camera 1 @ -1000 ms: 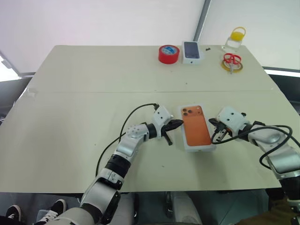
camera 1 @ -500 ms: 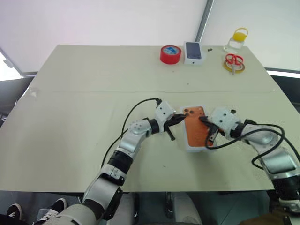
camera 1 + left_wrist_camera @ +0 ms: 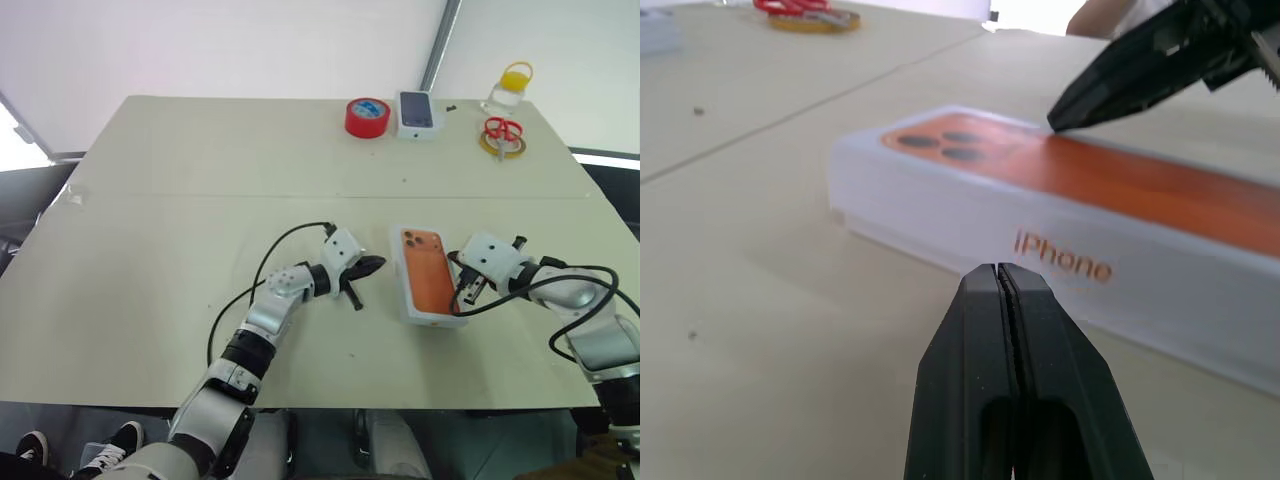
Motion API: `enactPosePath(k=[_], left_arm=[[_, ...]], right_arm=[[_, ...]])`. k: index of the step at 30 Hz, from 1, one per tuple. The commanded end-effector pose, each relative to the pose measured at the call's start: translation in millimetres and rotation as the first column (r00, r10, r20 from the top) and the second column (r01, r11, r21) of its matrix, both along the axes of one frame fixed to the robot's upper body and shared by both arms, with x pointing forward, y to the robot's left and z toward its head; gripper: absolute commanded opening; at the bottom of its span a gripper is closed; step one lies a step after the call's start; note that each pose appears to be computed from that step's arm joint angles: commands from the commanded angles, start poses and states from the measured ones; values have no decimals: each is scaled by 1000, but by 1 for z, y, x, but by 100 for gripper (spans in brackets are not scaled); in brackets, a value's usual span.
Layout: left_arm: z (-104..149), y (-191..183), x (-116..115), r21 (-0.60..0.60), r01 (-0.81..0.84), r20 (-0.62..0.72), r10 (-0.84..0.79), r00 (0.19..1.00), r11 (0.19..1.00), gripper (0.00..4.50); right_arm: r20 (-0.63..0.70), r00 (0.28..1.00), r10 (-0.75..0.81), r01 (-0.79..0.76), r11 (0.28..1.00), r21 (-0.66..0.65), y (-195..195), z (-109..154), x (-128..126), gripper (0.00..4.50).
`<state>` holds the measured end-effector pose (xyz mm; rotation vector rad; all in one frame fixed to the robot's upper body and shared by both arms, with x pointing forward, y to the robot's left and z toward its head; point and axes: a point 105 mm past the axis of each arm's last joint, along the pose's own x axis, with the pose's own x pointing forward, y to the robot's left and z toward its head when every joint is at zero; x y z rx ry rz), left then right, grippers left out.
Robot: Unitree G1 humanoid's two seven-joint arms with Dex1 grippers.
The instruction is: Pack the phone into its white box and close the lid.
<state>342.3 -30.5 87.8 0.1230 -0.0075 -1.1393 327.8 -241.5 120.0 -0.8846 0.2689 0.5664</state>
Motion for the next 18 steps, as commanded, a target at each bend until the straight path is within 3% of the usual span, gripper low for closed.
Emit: enactPosePath(k=[1, 5, 7, 11, 15, 18], left_arm=[[30, -9, 1, -78, 13, 64, -8, 998, 997, 0], [67, -22, 12, -203, 4, 69, 10, 998, 979, 0], [71, -32, 15, -188, 14, 76, 0, 997, 982, 0], [45, -50, 17, -36, 45, 79, -42, 996, 998, 0], [-8, -52, 17, 236, 57, 24, -64, 998, 970, 0], [-21, -46, 16, 297, 78, 5, -83, 997, 952, 0]], right_arm=[[28, 999, 39, -40, 997, 59, 10, 9, -1, 3], [-57, 986, 158, -156, 987, 38, 29, -10, -18, 3], [-131, 970, 206, -207, 978, 7, 33, -24, -32, 3], [-167, 964, 207, -209, 978, 6, 33, -31, -39, 3], [-183, 965, 190, -193, 981, 3, 30, -30, -40, 3], [-201, 961, 188, -189, 982, 18, 30, -31, -44, 3]])
